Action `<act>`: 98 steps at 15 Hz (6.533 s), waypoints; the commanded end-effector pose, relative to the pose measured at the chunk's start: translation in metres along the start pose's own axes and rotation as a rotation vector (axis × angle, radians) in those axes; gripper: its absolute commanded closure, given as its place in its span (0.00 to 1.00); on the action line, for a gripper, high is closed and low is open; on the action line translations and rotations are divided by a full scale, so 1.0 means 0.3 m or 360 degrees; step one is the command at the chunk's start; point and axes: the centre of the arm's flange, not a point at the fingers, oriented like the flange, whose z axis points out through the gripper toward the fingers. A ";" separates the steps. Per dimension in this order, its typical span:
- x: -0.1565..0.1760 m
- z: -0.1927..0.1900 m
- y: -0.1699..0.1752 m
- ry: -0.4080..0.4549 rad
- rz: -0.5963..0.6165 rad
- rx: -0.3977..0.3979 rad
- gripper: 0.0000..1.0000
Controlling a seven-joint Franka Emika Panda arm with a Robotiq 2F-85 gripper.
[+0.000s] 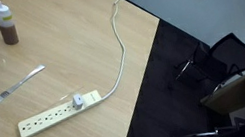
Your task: Move the silver pot to the left
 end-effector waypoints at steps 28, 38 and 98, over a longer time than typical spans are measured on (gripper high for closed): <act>0.223 0.327 0.046 0.0025 0.0236 -0.0095 0.00; 0.304 0.568 0.261 -0.0153 0.0066 -0.0232 0.00; 0.527 1.211 0.115 -0.0249 -0.1627 -0.0495 0.00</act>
